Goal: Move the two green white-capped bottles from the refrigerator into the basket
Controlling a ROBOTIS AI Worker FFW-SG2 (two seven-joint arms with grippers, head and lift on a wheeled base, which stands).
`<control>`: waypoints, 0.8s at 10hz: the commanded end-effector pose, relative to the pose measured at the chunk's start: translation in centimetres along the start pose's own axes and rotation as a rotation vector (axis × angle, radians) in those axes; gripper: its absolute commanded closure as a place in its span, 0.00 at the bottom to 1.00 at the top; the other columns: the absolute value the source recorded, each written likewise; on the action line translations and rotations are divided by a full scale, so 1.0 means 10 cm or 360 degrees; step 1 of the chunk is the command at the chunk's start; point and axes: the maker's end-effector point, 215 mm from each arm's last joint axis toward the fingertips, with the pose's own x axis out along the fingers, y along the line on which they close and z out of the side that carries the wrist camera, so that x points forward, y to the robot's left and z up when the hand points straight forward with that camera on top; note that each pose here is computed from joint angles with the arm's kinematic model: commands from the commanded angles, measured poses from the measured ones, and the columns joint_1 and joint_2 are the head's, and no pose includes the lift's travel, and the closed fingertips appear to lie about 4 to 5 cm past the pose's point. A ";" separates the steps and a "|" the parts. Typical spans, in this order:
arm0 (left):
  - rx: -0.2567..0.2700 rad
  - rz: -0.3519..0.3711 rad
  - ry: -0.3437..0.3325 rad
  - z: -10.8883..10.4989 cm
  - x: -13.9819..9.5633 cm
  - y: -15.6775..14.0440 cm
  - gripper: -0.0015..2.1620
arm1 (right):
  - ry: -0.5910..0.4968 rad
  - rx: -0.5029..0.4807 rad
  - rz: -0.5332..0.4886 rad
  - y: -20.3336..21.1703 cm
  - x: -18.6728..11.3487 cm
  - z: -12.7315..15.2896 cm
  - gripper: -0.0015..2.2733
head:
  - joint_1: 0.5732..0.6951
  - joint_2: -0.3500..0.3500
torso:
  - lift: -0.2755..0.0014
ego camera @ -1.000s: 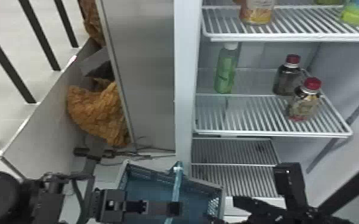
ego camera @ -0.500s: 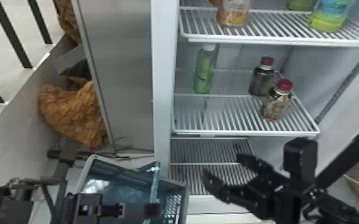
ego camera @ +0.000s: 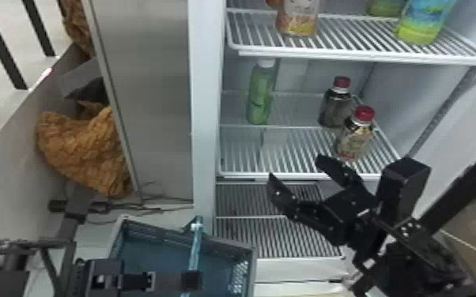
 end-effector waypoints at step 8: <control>0.0021 -0.0007 0.0018 0.01 0.05 -0.04 0.55 | -0.0356 0.0020 -0.0326 -0.36 0.23 0.10 0.03 | 1.00 0.29 | 0.04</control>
